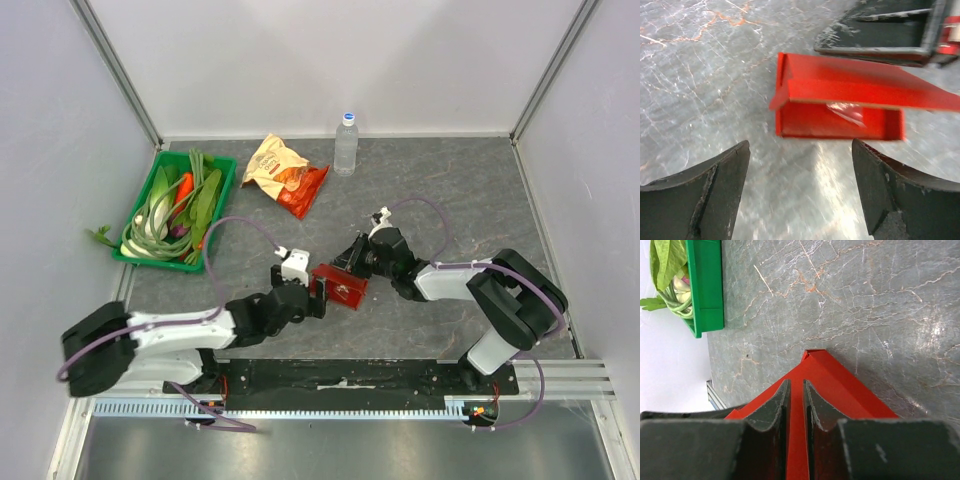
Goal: Fold the paper box
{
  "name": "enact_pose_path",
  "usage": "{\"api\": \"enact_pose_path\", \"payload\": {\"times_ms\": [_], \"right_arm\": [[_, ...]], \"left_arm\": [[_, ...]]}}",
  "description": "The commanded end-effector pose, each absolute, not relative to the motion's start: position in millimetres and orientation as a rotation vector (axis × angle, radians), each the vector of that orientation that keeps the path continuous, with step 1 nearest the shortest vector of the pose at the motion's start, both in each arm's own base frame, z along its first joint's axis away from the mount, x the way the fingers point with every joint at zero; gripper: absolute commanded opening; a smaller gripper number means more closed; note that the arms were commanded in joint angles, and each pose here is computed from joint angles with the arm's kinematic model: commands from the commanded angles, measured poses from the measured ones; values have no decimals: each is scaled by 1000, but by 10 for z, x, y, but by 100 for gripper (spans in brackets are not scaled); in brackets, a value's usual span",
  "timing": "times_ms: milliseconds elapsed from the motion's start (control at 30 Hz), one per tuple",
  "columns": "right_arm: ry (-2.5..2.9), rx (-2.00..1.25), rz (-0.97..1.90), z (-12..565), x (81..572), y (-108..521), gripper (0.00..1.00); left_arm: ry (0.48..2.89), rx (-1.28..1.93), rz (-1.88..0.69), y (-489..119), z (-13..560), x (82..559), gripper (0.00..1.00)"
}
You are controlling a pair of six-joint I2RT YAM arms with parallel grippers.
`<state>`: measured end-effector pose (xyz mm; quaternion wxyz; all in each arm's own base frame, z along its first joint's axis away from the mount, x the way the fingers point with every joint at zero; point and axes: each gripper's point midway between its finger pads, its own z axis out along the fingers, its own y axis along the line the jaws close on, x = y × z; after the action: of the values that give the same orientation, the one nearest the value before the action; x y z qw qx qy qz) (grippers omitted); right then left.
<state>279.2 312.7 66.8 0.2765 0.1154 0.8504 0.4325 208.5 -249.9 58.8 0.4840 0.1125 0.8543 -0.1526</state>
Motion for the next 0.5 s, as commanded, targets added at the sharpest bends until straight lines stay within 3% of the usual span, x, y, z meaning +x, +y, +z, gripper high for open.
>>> {"api": "enact_pose_path", "payload": {"times_ms": [0,100,200,233,267,467], "right_arm": [[2225,211,1177,789,2804,3166,21],[2218,131,1139,832,2832,3171,22],[2215,47,1098,922,2851,3177,23],[2224,33,1083,935,2844,3171,23],[2213,7,1067,981,2844,3158,24],[2206,-13,1057,1039,2780,3148,24]], "left_arm": [[2214,295,-536,-2339,663,1646,86],[2166,238,-651,-2276,851,1565,84],[2064,260,-819,-2349,1221,1479,74],[2009,260,-870,-2400,1450,1493,63],[1974,272,-907,-2435,1604,1491,60],[1953,218,-1101,-2752,2159,2040,53]]}}
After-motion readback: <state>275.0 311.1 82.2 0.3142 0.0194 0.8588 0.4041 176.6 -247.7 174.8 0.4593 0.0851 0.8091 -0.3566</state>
